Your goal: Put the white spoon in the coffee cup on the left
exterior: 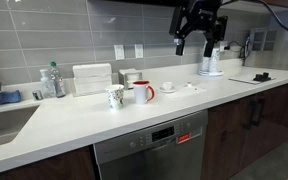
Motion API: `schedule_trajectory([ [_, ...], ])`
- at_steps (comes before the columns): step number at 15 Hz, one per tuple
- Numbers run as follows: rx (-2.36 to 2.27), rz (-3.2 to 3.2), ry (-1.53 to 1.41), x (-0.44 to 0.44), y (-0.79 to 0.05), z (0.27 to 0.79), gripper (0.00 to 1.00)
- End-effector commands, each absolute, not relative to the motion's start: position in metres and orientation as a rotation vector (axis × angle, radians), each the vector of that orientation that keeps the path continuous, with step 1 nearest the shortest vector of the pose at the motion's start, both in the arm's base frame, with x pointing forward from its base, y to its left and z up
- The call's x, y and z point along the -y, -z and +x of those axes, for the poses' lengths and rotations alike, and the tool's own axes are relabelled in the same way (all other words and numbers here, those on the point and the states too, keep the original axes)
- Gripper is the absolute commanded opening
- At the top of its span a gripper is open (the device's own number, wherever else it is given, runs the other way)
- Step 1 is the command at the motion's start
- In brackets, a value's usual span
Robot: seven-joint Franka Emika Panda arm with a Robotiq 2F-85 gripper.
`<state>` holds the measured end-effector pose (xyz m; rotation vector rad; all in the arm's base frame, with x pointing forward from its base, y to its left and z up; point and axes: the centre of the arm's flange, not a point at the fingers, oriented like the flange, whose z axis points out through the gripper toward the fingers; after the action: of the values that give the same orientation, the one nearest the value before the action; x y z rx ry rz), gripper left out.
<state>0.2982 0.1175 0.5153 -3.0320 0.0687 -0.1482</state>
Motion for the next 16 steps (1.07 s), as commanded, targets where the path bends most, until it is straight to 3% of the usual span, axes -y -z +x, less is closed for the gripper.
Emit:
schedule_trajectory([
  [1, -0.069, -3.032, 0.148, -0.117, -0.515, 0.298, 1.00],
  [11, -0.069, -3.032, 0.147, -0.117, -0.515, 0.298, 1.00],
  [16, 0.352, -2.979, 0.327, -0.096, -0.534, 0.348, 1.00],
])
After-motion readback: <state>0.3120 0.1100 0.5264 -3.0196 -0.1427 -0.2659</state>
